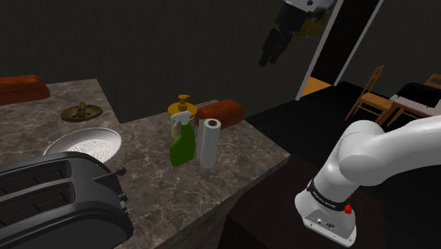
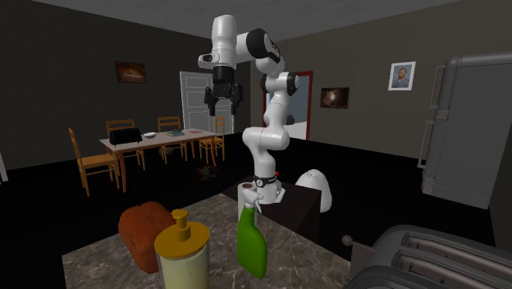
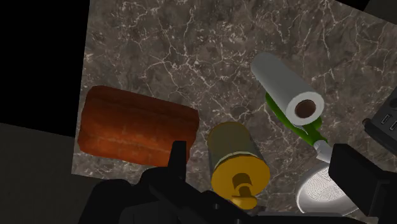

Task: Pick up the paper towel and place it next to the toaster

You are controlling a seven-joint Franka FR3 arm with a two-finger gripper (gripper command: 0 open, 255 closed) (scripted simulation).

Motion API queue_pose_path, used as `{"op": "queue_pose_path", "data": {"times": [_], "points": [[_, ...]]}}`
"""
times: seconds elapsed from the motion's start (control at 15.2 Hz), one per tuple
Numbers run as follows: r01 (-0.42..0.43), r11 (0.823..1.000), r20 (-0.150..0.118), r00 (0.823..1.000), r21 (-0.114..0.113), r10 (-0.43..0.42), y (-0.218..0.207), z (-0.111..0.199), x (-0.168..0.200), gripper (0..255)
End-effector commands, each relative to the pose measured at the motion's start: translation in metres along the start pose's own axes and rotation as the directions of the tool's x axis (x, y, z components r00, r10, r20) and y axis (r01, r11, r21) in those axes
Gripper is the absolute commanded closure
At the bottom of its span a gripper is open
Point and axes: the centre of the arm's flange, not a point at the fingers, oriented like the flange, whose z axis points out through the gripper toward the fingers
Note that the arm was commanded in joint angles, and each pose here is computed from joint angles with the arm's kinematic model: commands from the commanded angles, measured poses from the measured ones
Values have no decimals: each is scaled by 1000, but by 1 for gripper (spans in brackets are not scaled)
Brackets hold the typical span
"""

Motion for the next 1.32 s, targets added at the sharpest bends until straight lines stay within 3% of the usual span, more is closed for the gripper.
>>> {"op": "queue_pose_path", "data": {"times": [0.0, 1.25], "points": [[0, 1000, 0, 1000, 0, 0, 0, 0, 0, 0], [-66, 998, -6, 998, -14, 65, -131, 211, 13, 0]]}}
